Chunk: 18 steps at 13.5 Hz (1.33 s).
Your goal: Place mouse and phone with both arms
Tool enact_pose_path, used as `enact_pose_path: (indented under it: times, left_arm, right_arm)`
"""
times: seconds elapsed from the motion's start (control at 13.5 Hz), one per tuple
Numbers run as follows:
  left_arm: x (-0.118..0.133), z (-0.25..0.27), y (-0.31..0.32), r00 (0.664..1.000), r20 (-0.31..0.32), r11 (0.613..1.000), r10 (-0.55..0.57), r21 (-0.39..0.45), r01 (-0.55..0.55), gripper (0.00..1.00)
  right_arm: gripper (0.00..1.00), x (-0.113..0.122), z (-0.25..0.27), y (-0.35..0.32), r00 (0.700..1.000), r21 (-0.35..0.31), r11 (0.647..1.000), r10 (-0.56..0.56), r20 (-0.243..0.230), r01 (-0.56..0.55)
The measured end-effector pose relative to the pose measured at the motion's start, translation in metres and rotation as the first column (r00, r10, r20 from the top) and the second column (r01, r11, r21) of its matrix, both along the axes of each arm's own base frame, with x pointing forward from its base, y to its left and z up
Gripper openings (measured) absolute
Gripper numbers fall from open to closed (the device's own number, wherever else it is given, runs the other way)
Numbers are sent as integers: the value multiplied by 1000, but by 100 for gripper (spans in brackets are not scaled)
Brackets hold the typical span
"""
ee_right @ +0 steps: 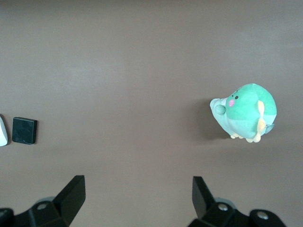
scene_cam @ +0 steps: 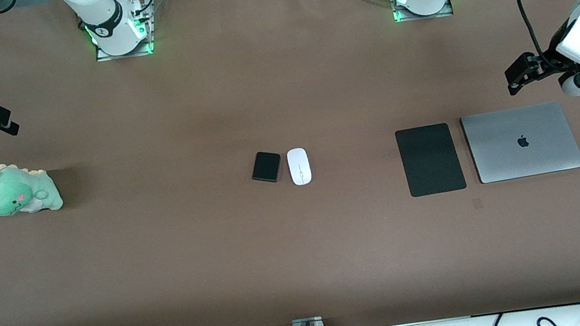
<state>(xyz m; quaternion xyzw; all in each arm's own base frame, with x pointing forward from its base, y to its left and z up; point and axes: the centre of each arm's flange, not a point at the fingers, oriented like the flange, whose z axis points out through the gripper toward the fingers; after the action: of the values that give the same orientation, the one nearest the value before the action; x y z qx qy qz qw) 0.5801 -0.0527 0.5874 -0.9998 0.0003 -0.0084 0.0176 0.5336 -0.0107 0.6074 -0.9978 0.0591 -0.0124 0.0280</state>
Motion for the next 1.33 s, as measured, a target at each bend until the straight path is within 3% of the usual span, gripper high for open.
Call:
enact_pose_path:
  times: [0.44, 0.59, 0.74, 0.96, 1.19, 1.33]
  left_arm:
    - [-3, 2, -25, 999, 3, 999, -48, -3, 48, 100]
    - [-5, 1, -37, 998, -2, 998, -68, -4, 68, 100]
    - [-3, -15, -37, 996, -49, 997, -71, -7, 71, 100]
    - [6, -50, -42, 987, -132, 996, -93, -20, 91, 100]
    - [3, -78, -91, 970, -188, 988, -152, -36, 148, 100]
    - [-1, -98, -136, 966, -219, 990, -137, -72, 124, 100]
  right_arm:
    - [100, 2, -5, 0, 1000, 1, 1000, 2, -10, -2]
    - [100, 3, -11, 1, 999, 2, 1000, 4, -35, -4]
    - [100, 3, -23, 6, 996, 5, 1000, 16, -89, -15]
    - [100, 10, -44, 22, 991, 7, 1000, 25, -133, -24]
    - [100, 20, -70, 49, 982, -7, 999, -35, -186, 34]
    - [100, 24, -86, 69, 974, -24, 997, -79, -214, 76]
